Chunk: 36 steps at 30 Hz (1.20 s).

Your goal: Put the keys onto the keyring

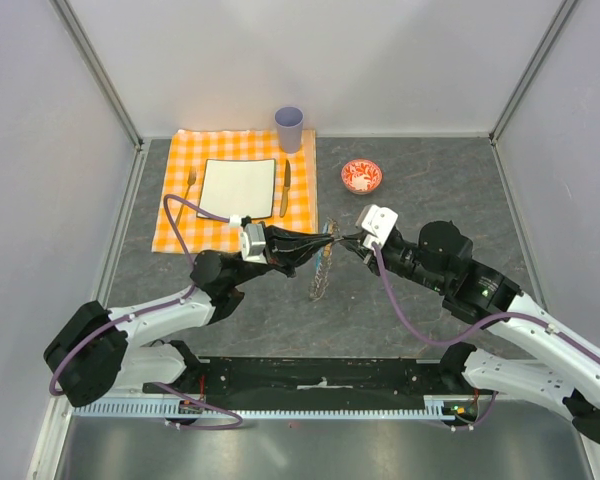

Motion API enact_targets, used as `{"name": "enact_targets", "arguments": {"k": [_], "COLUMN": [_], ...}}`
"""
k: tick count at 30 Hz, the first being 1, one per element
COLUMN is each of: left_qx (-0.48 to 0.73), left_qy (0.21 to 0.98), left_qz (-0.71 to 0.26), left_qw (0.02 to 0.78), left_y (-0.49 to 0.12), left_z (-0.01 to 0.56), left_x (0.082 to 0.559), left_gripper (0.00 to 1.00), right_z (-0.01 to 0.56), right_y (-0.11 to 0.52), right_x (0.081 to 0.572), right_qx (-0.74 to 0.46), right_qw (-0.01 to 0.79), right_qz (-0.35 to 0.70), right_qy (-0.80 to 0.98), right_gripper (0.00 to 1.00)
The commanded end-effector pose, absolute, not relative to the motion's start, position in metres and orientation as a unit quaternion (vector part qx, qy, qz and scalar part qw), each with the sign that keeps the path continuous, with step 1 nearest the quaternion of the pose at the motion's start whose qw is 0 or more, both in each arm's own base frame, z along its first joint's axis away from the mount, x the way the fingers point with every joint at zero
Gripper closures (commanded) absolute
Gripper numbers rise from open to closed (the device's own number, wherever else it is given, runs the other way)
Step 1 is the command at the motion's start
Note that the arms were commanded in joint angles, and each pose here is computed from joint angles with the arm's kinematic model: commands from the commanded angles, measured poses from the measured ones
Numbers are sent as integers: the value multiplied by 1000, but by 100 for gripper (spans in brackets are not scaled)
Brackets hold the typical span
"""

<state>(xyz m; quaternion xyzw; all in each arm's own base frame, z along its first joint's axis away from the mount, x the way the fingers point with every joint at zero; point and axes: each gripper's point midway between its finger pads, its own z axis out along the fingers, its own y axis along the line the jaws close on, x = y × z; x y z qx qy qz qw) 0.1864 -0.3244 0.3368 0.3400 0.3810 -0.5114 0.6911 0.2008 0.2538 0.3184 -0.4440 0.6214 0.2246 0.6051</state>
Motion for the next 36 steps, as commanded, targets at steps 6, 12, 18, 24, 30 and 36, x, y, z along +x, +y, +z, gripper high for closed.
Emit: {"name": "enact_targets", "arguments": {"k": [6, 12, 18, 24, 30, 36], "left_qx": [316, 320, 321, 328, 336, 336], "left_qy": [219, 211, 214, 216, 218, 225], "left_qz": [-514, -519, -521, -531, -541, -542], "left_qw": [767, 764, 761, 751, 739, 737], "left_y": [-300, -305, -306, -316, -326, -327], "left_z": [423, 427, 426, 422, 417, 411], "left_x": [158, 159, 159, 160, 159, 160], "left_gripper": [98, 98, 98, 98, 98, 98], "right_z": [343, 342, 342, 341, 336, 342], "right_y": [266, 269, 269, 285, 296, 290], "right_x": [191, 189, 187, 178, 176, 177], "right_qx": [-448, -447, -449, -473, -501, -495], "right_qw": [613, 605, 602, 589, 580, 602], "right_qz": [269, 279, 283, 315, 322, 314], "right_qy": [592, 597, 597, 575, 555, 541], "right_gripper": [100, 86, 100, 100, 100, 90]}}
